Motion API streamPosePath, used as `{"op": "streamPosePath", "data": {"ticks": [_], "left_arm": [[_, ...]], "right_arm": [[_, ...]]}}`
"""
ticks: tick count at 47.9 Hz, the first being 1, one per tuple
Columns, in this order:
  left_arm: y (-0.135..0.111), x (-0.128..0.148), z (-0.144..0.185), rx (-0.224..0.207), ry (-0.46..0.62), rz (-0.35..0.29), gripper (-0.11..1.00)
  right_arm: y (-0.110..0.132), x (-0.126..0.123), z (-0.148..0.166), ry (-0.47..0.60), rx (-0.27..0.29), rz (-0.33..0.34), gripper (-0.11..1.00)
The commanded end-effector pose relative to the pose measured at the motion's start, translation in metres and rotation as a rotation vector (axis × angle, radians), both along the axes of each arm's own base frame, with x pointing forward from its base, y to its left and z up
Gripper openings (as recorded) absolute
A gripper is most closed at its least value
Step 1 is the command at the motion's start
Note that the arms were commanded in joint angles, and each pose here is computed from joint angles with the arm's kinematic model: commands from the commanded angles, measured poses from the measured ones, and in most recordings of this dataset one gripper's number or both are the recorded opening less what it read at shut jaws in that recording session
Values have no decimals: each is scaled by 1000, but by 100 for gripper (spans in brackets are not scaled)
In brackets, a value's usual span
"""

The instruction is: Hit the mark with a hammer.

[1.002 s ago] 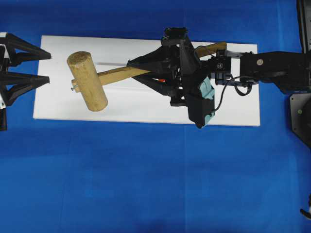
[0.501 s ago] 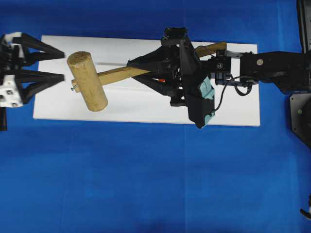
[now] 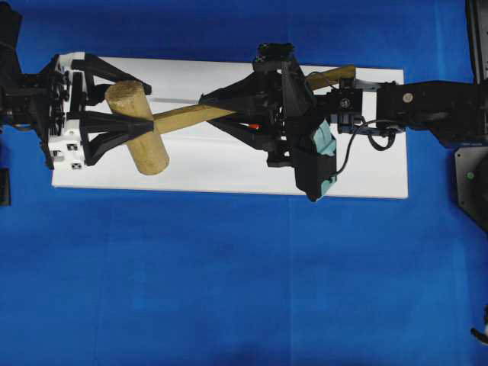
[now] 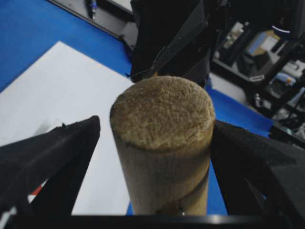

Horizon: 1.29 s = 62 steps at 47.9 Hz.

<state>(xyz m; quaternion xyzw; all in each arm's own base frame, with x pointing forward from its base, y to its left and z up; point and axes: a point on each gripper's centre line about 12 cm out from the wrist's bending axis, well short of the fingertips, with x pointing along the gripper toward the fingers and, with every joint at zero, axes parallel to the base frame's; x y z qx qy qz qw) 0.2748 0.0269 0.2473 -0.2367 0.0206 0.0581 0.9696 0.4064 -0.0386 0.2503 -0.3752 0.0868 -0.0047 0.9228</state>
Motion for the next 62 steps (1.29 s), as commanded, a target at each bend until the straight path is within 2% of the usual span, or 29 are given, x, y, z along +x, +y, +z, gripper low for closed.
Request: {"op": "streamPosePath", "data": {"ticks": [1,5,11,12,23,42,44,47,54,57,59,62], "left_arm": [[-1,2,11,-6,-38,-2,91],[-1,1,11,-28,-43,-2,81],[-1,-1,12,-40,-49,0,48],[-1,-1,11,-40,-46,0,46],[-1,3,8,-41,-21,-2,47],[-1,1,9,-47,-20,0,47],[-1,1,8,-48,-16,0,47],[-1,1,7,-42,-10,0,47],[-1,1,6,-19,0,-2,47],[-1,1,6,2,9,-4,47],[-1,1,4,20,22,-6,47],[-1,0,1,70,47,-11,47]], "right_arm": [[1,-1,25,-75,-1,1,10],[0,-1,25,-74,1,-2,10],[0,-1,23,-62,2,-3,10],[0,-1,23,-59,3,-3,10],[0,-1,22,-49,16,-8,10],[-4,-2,16,-5,83,-45,11],[-4,-2,16,-4,87,-47,15],[-4,-2,16,-3,95,-52,28],[-4,-2,14,6,125,-65,73],[-4,-3,14,17,140,-70,88],[-3,-3,14,25,151,-74,94],[-3,-5,14,40,189,-85,92]]}}
